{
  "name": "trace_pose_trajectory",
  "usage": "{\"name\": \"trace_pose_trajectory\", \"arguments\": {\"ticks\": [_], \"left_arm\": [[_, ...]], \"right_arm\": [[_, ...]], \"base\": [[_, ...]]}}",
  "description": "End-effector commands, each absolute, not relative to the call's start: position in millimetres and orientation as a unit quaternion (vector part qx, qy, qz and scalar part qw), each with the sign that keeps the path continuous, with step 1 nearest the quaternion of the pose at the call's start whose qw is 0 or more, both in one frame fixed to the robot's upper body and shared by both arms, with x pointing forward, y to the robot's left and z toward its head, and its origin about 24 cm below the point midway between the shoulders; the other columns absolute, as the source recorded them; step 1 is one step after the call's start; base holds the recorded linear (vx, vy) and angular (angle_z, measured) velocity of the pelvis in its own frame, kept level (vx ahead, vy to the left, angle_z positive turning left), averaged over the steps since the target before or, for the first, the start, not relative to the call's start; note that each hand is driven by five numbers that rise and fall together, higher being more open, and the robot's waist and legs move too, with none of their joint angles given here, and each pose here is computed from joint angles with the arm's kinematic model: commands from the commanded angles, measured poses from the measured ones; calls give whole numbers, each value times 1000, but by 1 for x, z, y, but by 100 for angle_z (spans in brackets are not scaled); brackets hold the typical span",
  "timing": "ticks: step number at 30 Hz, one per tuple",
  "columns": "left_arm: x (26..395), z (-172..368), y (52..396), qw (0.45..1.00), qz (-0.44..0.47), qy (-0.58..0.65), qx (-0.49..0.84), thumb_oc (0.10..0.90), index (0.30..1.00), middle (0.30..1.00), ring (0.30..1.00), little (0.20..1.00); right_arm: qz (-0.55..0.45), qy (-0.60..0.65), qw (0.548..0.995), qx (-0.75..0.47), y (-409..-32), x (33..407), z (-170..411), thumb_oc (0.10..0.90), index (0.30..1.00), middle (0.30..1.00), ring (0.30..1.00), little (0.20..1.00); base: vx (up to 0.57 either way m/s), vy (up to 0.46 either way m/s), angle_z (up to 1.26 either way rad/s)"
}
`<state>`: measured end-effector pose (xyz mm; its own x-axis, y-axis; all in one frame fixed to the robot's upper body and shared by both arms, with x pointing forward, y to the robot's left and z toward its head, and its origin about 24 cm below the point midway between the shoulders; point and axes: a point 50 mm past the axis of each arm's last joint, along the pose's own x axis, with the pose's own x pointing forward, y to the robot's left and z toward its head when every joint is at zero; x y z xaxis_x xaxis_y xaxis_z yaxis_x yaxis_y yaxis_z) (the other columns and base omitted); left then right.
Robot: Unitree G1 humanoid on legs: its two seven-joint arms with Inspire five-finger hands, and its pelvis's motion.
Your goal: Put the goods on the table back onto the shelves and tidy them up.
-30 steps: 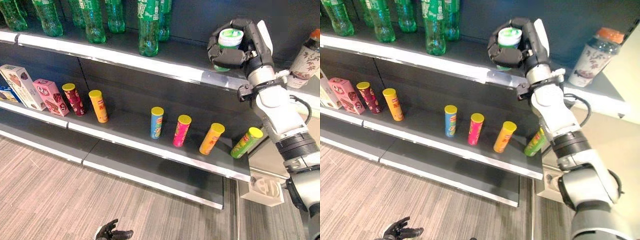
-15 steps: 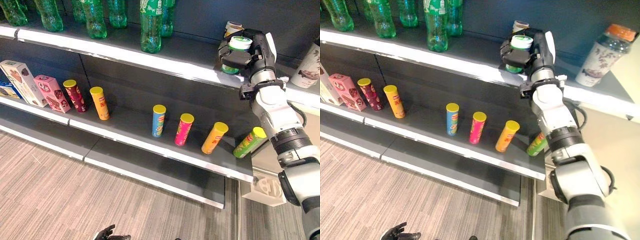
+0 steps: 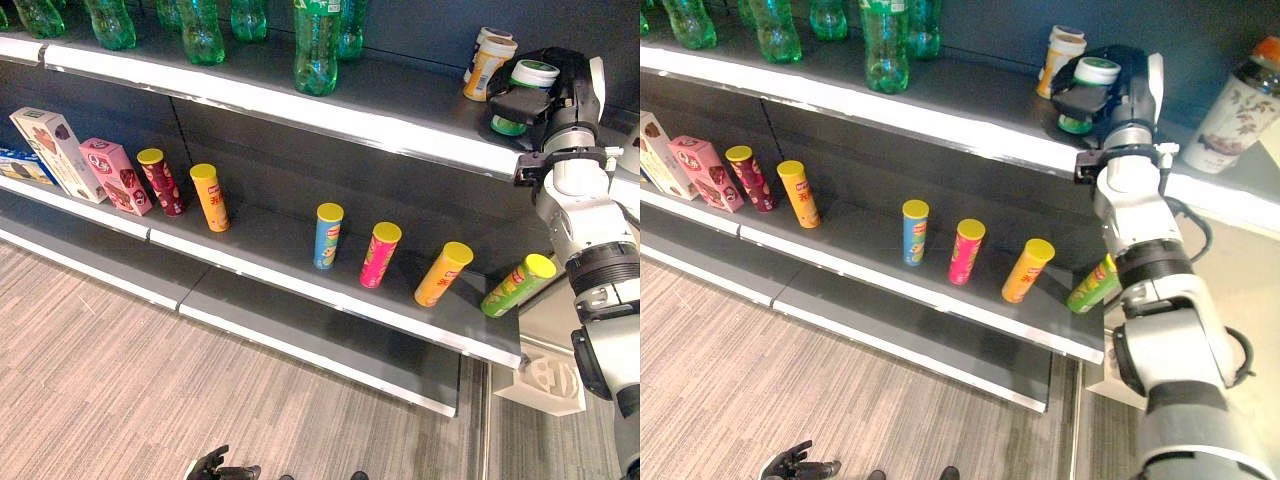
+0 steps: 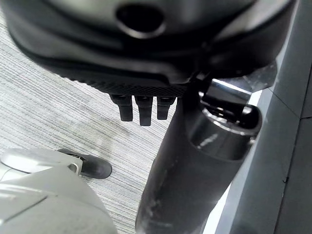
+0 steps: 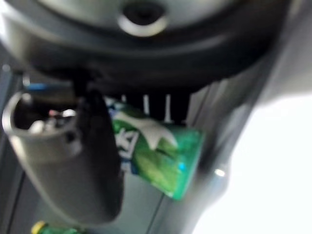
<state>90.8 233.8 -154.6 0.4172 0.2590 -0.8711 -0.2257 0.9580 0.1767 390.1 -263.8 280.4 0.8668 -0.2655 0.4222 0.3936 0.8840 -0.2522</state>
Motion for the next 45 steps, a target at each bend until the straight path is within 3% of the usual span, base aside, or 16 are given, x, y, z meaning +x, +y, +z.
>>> {"name": "trace_pose_trajectory", "arguments": {"ticks": [1, 2, 3, 4, 5, 6, 29, 45], "left_arm": [[105, -145, 256, 854, 149, 495, 63, 800, 900, 900, 900, 900], [106, -145, 256, 854, 149, 495, 63, 800, 900, 900, 900, 900], [107, -145, 256, 854, 149, 494, 64, 800, 900, 900, 900, 900], [107, -145, 256, 854, 150, 493, 64, 800, 900, 900, 900, 900], [108, -145, 256, 854, 151, 493, 63, 800, 900, 900, 900, 900], [108, -145, 255, 855, 151, 493, 64, 800, 900, 900, 900, 900], [105, -147, 254, 850, 154, 500, 61, 800, 900, 900, 900, 900], [108, -148, 249, 847, 162, 503, 59, 800, 900, 900, 900, 900]], "right_arm": [[-179, -312, 918, -166, -254, 375, 350, 400, 300, 300, 300, 300], [-175, -309, 919, -169, -252, 376, 348, 400, 300, 300, 300, 300], [-173, -307, 920, -173, -251, 376, 346, 430, 345, 345, 345, 345], [-174, -306, 920, -174, -251, 377, 345, 560, 540, 540, 540, 540], [-174, -304, 920, -174, -251, 377, 344, 769, 853, 853, 853, 853], [-173, -303, 920, -177, -250, 377, 344, 800, 900, 900, 900, 900], [-140, -267, 945, -127, -233, 391, 322, 800, 900, 900, 900, 900], [-106, -284, 948, -94, -191, 394, 315, 800, 900, 900, 900, 900]], "base": [[-10, 0, -4], [-6, -1, -4], [-11, 0, -3], [-9, 1, -4], [-11, 6, -5], [-16, 4, -6], [-7, -1, -2], [0, 0, 0]]}}
